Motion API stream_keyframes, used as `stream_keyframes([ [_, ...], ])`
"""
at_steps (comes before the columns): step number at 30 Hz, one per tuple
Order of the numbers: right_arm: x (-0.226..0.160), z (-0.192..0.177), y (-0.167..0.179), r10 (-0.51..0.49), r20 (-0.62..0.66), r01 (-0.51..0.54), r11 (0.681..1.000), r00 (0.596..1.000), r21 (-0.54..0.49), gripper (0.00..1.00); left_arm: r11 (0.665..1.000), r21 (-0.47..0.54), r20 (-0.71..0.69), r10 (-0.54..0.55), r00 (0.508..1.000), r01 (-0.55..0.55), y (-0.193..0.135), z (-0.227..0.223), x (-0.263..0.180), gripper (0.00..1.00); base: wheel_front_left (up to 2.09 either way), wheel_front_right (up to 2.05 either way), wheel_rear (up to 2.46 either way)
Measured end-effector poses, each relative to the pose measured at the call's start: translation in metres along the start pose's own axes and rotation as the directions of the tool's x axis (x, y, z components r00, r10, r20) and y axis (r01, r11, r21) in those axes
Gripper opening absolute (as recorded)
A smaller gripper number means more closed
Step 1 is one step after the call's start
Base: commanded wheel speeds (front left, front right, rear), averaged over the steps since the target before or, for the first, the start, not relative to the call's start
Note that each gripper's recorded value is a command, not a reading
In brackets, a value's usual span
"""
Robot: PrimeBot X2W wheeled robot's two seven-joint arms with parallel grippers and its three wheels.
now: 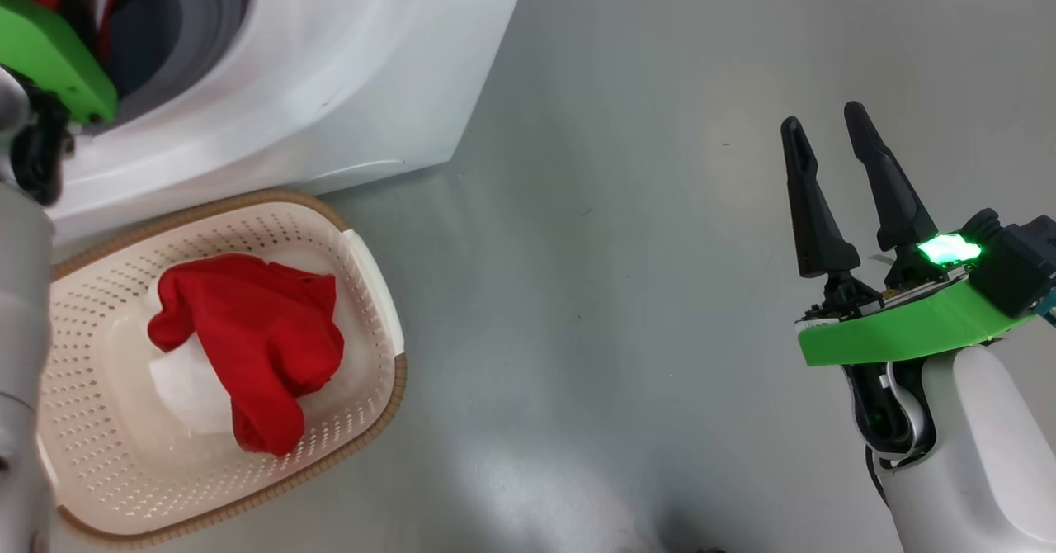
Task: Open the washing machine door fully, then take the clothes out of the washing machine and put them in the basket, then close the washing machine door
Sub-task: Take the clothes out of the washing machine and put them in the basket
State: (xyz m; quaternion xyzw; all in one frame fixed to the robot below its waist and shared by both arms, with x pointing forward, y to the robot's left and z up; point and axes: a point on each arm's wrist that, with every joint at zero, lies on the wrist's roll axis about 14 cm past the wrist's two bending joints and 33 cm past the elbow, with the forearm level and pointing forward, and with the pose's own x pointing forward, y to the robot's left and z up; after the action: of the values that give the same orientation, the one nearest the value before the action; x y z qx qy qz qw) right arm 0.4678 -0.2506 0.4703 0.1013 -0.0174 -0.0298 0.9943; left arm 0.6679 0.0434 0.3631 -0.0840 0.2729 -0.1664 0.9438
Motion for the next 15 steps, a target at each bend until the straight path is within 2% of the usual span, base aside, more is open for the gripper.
stream_keyframes([
  [9, 0.0005, -0.0014, 0.0003, 0.000, -0.003, 0.000, 1.000, 1.000, -0.003, 1.00, 1.000, 0.028, -0.103, 0.004, 0.995, -0.001, -0.0003, -0.0020, 0.0022, 1.00, 0.00, 0.00, 0.00],
  [10, 0.0007, -0.0017, 0.0007, 0.001, -0.003, -0.001, 1.000, 1.000, -0.003, 1.00, 1.000, 0.031, -0.103, 0.002, 0.995, 0.001, -0.0004, -0.0018, 0.0020, 0.59, 0.00, 0.00, 0.00],
  [11, 0.0009, -0.0018, 0.0011, 0.002, -0.003, -0.002, 1.000, 1.000, -0.002, 1.00, 0.999, 0.034, -0.102, 0.001, 0.995, 0.002, -0.0006, -0.0016, 0.0018, 0.25, 0.00, 0.00, 0.00],
  [12, 0.0010, -0.0020, 0.0014, 0.003, -0.003, -0.003, 1.000, 1.000, -0.001, 1.00, 0.999, 0.037, -0.099, 0.000, 0.995, 0.003, -0.0010, -0.0015, 0.0017, 0.00, 0.00, 0.00, 0.00],
  [15, 0.0012, -0.0014, 0.0023, 0.005, -0.001, -0.005, 1.000, 1.000, 0.000, 1.00, 0.999, 0.045, -0.104, -0.006, 0.995, 0.010, -0.0044, -0.0038, 0.0009, 0.00, 0.00, 0.00, 0.00],
])
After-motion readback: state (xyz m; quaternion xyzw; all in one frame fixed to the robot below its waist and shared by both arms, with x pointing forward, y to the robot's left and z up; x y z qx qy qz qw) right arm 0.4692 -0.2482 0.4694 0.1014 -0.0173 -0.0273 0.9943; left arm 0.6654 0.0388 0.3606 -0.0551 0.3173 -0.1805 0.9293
